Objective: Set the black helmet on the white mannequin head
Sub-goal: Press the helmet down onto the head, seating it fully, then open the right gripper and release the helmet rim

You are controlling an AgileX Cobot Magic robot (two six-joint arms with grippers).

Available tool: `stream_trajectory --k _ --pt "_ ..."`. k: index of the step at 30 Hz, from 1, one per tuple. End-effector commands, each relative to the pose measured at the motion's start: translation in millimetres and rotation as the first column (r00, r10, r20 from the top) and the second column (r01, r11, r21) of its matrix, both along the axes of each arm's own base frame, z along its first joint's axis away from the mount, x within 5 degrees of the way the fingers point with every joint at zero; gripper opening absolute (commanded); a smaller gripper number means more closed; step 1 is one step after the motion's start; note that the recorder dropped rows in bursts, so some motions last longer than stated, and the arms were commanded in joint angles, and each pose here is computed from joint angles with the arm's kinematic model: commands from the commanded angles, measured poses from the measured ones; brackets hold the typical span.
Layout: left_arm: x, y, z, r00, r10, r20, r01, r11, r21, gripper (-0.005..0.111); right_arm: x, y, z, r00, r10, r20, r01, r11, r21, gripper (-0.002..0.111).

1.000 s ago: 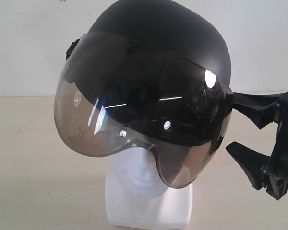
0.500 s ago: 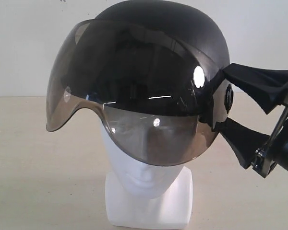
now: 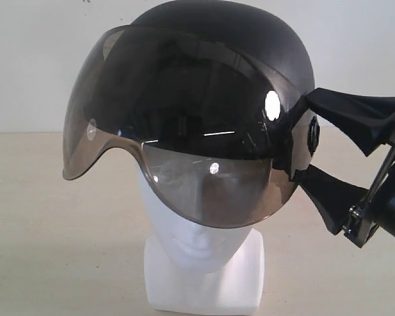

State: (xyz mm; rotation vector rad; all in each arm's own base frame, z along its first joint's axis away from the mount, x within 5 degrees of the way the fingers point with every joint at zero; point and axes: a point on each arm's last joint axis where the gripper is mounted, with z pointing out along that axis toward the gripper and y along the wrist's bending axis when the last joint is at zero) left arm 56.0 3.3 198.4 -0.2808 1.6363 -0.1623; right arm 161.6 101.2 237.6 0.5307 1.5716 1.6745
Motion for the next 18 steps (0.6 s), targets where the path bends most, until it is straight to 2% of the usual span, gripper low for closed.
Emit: stream_trajectory --k 1,8,18 --pt "0 0 -1 1.0 -0.004 -0.005 0.004 1.0 -0.001 0.004 -2 4 -2 0.999 0.041 -0.007 -0.041 0.998 -0.043 0.09" --pt "0 0 -1 1.0 -0.004 -0.005 0.004 1.0 -0.001 0.004 -6 1 4 0.999 0.033 0.009 -0.032 0.999 -0.034 0.09" --pt "0 0 -1 1.0 -0.004 -0.005 0.004 1.0 -0.001 0.004 -33 -21 25 0.996 -0.084 0.027 0.086 0.989 -0.121 0.09"
